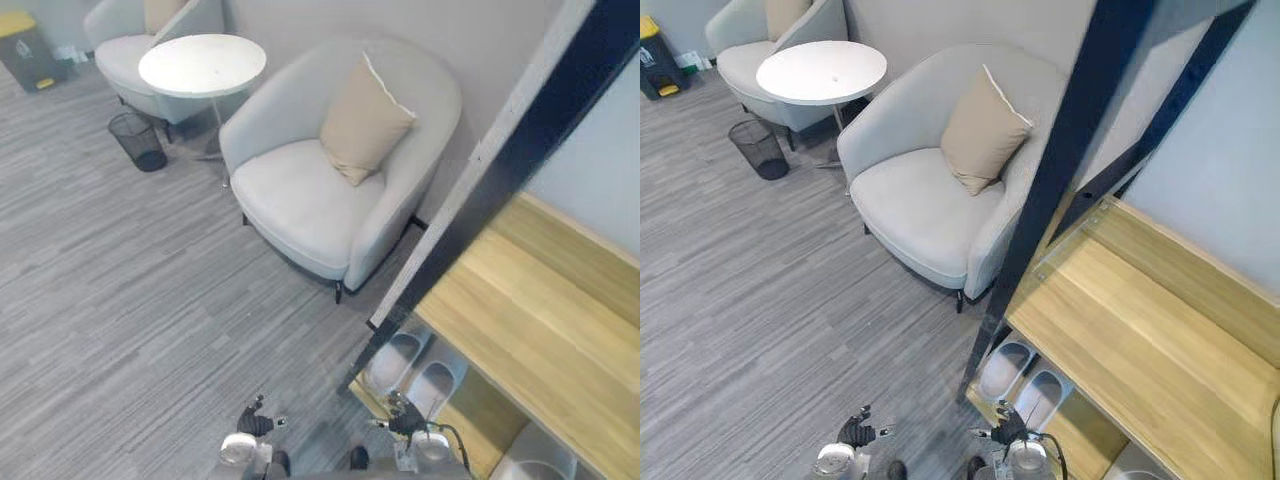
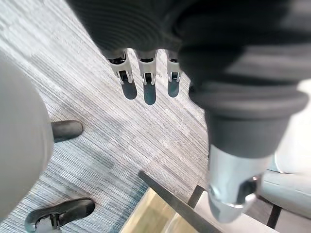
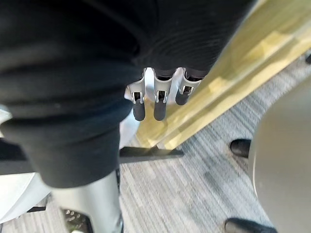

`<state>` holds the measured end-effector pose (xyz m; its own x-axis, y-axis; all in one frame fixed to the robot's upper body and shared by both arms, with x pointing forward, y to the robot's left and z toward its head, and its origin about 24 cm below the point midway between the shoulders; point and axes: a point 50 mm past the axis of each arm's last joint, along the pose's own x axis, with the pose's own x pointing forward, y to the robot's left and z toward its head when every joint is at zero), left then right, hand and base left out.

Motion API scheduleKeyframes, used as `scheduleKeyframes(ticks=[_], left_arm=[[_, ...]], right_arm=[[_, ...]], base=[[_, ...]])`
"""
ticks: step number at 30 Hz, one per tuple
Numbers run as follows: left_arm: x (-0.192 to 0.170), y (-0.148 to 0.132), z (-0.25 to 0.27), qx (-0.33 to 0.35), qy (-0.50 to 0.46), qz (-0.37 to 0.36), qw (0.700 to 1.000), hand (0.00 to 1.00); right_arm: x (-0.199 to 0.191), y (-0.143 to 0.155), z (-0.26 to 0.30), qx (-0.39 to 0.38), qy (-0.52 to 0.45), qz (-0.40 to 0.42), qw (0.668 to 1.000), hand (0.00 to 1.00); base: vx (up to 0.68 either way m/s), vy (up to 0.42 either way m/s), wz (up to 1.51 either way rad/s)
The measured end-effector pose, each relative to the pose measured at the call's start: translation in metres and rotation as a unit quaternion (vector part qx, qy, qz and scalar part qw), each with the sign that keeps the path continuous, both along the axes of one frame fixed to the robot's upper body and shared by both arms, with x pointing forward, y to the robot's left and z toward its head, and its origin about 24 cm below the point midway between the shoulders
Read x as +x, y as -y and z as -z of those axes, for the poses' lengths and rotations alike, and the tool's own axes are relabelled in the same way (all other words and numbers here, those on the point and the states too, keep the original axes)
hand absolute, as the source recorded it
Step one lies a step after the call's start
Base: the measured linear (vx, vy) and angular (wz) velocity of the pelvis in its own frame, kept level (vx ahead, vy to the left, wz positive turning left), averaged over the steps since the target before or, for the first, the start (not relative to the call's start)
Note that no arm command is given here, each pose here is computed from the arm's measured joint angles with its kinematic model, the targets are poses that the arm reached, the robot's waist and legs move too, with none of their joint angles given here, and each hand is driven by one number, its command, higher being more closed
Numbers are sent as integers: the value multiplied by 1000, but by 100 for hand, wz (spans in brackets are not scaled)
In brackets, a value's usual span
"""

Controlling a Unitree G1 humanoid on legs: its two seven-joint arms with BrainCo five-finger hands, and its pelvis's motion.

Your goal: Organize the slippers on the shoe rack

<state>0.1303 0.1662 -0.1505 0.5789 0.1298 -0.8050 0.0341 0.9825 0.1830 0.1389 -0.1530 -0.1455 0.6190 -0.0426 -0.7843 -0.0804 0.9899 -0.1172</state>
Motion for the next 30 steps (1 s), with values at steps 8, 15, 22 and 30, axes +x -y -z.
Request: scheduleKeyframes(ticks=[8, 15, 22, 30], left_arm=[[-2, -6, 1, 9, -5, 0, 1000, 0], [2, -1, 1, 8, -7, 14, 1000, 0], [18, 9, -6, 0, 18, 25, 1000, 0], [11, 0, -3, 24, 5, 32, 999, 0]], right_arm=[[-3, -12, 1, 11, -5, -36, 999, 0], [0, -12, -1, 11, 4, -41, 999, 0], [12, 3, -9, -2, 28, -17, 999, 0], [12, -3, -8, 15, 23, 3, 1000, 0]], base=[[-65, 5, 12], [-164, -48, 40], [-91, 84, 89], [45, 209, 72]])
